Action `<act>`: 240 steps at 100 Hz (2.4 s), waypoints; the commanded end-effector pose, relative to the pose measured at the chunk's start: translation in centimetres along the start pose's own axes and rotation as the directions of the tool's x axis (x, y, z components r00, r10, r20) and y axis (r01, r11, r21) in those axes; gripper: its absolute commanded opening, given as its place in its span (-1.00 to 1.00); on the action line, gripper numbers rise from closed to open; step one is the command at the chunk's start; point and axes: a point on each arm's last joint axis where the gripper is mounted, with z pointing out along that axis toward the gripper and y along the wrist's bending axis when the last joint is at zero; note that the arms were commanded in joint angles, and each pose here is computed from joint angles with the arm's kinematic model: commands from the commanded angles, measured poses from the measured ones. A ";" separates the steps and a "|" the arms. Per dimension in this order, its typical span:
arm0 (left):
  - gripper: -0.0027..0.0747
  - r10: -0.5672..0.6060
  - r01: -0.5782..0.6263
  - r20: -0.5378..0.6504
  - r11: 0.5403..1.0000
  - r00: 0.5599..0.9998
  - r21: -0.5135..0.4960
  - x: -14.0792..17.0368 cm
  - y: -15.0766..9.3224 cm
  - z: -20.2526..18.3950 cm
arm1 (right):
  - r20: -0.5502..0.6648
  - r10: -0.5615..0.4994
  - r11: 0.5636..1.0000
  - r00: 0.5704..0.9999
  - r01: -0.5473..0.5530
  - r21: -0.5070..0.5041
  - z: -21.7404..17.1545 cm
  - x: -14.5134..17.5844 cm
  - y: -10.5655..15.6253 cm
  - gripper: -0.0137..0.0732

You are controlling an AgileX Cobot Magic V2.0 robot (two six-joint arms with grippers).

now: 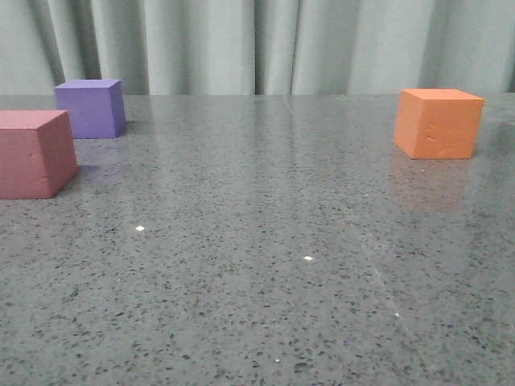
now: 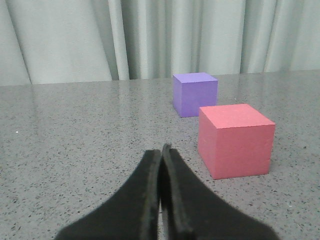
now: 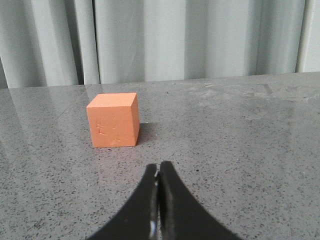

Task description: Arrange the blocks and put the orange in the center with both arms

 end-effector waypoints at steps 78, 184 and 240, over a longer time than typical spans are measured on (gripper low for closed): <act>-0.98 -0.039 0.039 0.113 0.999 0.993 0.003 0.0 0.0 -0.2 | 0.149 0.004 1.000 0.989 -0.002 -0.017 -0.3 -1.7 0.2 -0.84; -0.98 0.005 0.080 -0.689 0.993 0.725 0.091 -17.0 -0.8 7.5 | -0.493 0.052 0.999 0.869 -0.042 0.033 4.8 -14.1 1.8 -0.84; -0.32 0.062 0.036 -0.696 0.992 0.715 0.125 -16.8 -0.7 7.9 | -0.498 0.064 0.998 0.865 -0.057 0.030 4.8 -14.1 1.9 0.23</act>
